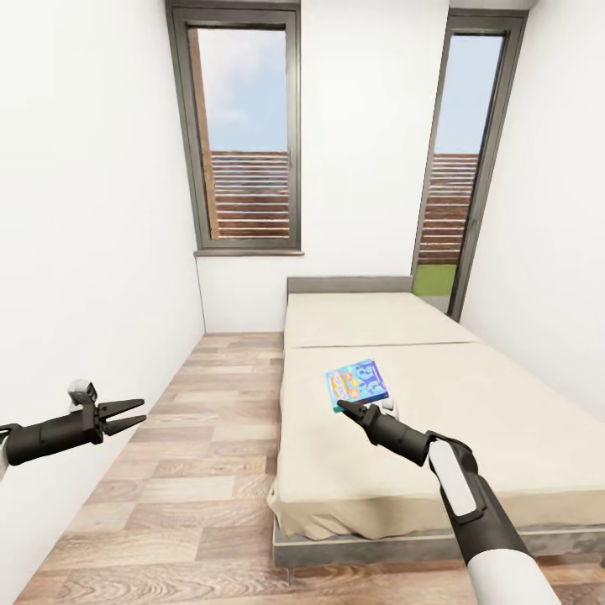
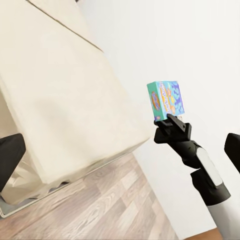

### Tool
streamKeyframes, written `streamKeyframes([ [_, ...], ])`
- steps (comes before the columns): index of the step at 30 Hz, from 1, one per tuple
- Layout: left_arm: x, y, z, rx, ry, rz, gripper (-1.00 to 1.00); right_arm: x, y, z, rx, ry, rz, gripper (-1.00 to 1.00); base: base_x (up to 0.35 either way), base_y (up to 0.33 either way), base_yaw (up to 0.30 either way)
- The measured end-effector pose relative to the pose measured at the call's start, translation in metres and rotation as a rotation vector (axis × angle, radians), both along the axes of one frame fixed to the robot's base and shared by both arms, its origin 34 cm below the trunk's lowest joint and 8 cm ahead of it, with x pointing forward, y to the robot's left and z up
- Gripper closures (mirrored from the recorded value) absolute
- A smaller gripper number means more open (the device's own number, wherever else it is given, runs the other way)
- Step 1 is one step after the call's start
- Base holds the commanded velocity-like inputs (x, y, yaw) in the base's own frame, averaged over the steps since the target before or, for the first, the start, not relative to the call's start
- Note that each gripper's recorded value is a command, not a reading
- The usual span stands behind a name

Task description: Put all the toys in the child's room - the three board games (two on the bed and one on the table), the two jigsaw puzzles on the table, and the tennis ball on the table - inside the toy box on the table in the child's room.

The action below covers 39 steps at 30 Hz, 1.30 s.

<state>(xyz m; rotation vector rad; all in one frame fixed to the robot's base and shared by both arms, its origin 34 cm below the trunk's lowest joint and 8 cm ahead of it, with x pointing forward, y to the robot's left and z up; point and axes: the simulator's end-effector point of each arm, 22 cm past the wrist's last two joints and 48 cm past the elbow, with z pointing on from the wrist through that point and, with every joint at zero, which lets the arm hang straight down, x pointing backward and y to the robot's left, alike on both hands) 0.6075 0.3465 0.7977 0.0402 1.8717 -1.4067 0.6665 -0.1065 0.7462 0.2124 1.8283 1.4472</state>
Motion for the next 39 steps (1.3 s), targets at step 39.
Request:
streamKeyframes([
  [39, 0.017, -0.003, 0.077, 0.000, 0.009, -0.006, -1.00, 0.019, -0.027, 0.089, -0.045, -0.036, -0.021, 1.00, 0.000, 0.000, -0.001],
])
